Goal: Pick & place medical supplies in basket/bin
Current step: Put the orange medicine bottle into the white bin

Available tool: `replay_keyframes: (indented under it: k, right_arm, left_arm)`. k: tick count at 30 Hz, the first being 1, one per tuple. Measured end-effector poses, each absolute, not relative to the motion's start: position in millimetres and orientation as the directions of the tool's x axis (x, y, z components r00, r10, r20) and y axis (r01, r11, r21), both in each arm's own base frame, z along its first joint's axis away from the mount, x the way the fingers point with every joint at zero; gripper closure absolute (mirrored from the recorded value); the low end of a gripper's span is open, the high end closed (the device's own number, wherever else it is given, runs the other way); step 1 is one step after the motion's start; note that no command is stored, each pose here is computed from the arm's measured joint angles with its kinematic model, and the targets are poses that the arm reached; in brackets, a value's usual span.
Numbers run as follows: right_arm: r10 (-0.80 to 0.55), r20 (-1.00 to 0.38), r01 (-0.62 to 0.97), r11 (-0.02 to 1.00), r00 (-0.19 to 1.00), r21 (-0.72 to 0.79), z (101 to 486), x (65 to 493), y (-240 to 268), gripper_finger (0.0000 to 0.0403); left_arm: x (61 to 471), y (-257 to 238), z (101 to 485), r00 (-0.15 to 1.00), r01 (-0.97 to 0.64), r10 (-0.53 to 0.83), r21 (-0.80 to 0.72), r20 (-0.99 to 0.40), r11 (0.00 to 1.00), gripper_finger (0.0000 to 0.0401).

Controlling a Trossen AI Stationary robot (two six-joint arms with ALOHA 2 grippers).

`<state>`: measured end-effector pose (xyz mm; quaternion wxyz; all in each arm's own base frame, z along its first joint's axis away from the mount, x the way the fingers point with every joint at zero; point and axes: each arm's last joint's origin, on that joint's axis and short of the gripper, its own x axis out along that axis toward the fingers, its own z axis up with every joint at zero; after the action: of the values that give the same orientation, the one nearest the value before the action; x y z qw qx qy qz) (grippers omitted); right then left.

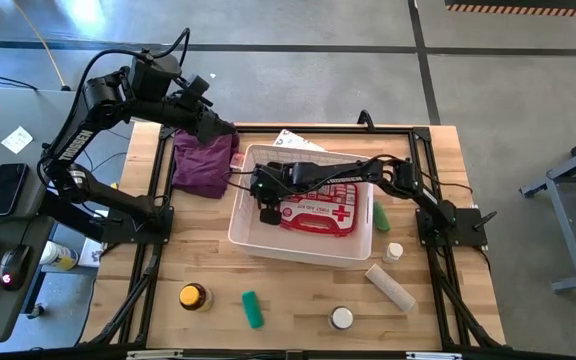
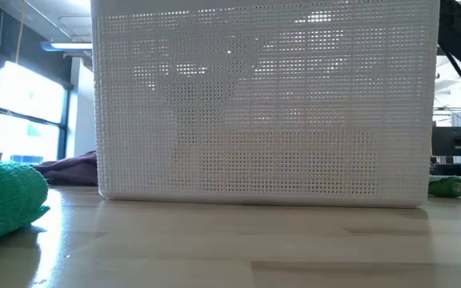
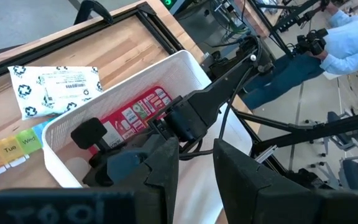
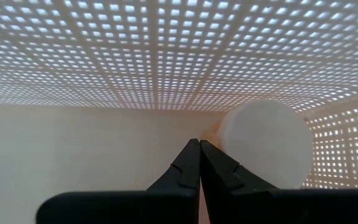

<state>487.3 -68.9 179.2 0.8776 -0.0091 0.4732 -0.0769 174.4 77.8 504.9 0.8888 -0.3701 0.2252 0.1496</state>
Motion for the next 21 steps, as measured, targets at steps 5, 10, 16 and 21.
replay_keyframes:
  k: [5,10,16,21]
  right_arm:
    - [-0.16,-0.826,0.127,0.986,0.54,-0.108,179.4,487.8,-66.3,0.0403]
    - [-0.211,-0.819,0.128,0.977,0.533,-0.169,179.7,488.5,-61.9,0.0403]
    - [-0.246,-0.813,0.138,0.969,0.527,-0.204,179.9,488.7,-59.8,0.0403]
    - [-0.247,-0.813,0.14,0.969,0.527,-0.204,179.9,488.7,-59.7,0.0403]
  left_arm:
    - [174.4,77.8,504.9,0.854,-0.433,0.1,-0.59,-0.511,0.681,0.0268]
    - [174.4,77.9,504.9,0.854,-0.434,0.1,-0.59,-0.511,0.681,0.0268]
    - [174.4,77.9,504.9,0.853,-0.434,0.101,-0.59,-0.511,0.681,0.0268]
    - [174.4,77.9,504.9,0.853,-0.434,0.101,-0.59,-0.511,0.681,0.0268]
